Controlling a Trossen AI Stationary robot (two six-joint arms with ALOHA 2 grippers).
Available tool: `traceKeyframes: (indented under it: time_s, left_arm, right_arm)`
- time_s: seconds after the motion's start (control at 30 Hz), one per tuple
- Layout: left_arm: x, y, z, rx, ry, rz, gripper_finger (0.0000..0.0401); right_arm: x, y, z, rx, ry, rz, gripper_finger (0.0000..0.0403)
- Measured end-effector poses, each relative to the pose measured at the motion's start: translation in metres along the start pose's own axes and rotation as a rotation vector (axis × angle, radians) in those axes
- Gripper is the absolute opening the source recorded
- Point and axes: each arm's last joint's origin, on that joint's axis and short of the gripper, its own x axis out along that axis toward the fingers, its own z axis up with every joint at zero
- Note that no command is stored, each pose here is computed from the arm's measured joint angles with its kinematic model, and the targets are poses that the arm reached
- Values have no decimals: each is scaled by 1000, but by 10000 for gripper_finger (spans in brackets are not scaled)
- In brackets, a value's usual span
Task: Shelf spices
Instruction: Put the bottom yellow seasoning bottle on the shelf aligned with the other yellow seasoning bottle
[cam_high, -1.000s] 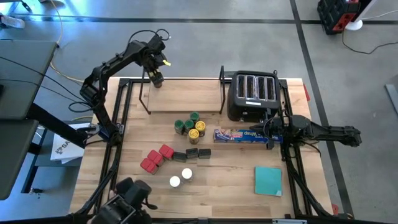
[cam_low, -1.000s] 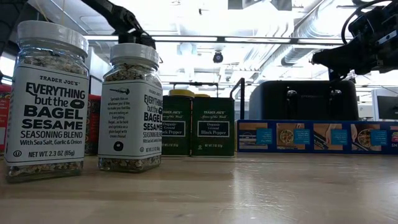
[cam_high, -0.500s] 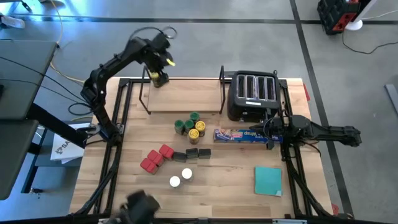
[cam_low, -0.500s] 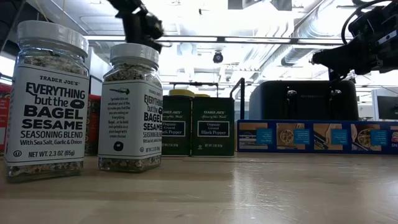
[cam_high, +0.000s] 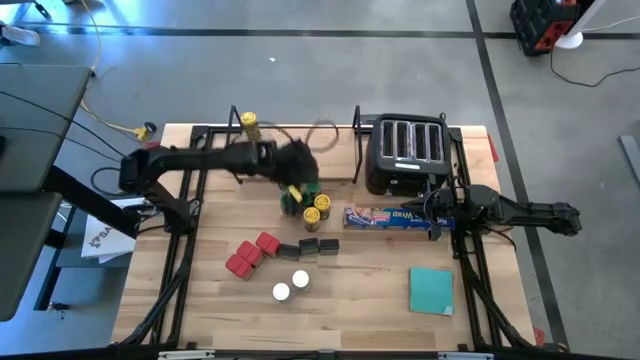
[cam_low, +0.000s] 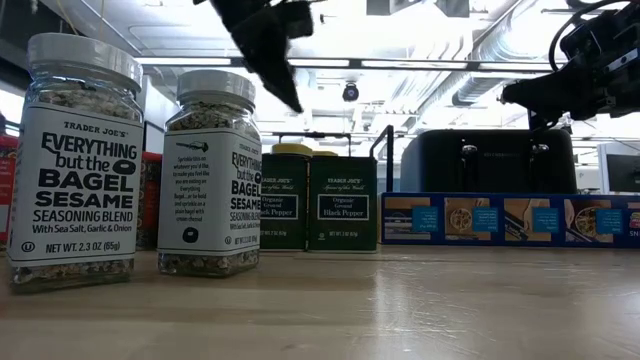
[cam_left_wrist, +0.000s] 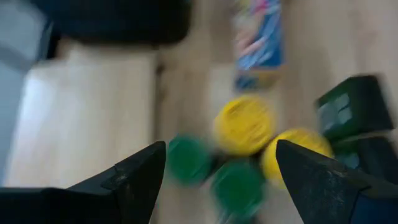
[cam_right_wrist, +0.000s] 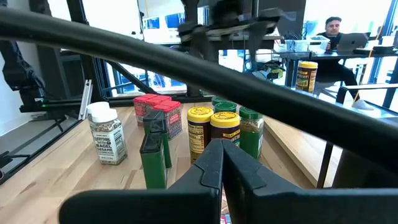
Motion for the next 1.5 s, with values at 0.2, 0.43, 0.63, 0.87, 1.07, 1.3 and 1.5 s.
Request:
traceKeyframes:
  time_s: [0.2,0.43,0.63,0.87,1.07,1.3,1.5]
  left_arm:
    - [33,-24,10,104,-45,-15,301]
    - [53,-11,3,169,177,-129,301]
    - [35,-11,9,280,193,-215,301]
    - [37,-27,9,350,183,-279,301]
    - [43,-32,10,307,184,-273,301]
    - [61,-35,5,273,245,-291,301]
    - [65,-36,4,251,262,-287,301]
  right_arm:
    - [0,0,0,0,0,0,0]
    - [0,0,0,0,0,0,0]
    - [0,0,0,0,1,1,0]
    - [0,0,0,0,0,0,0]
    - [0,0,0,0,0,0,0]
    - [0,0,0,0,1,0,0]
    - [0,0,0,0,0,0,0]
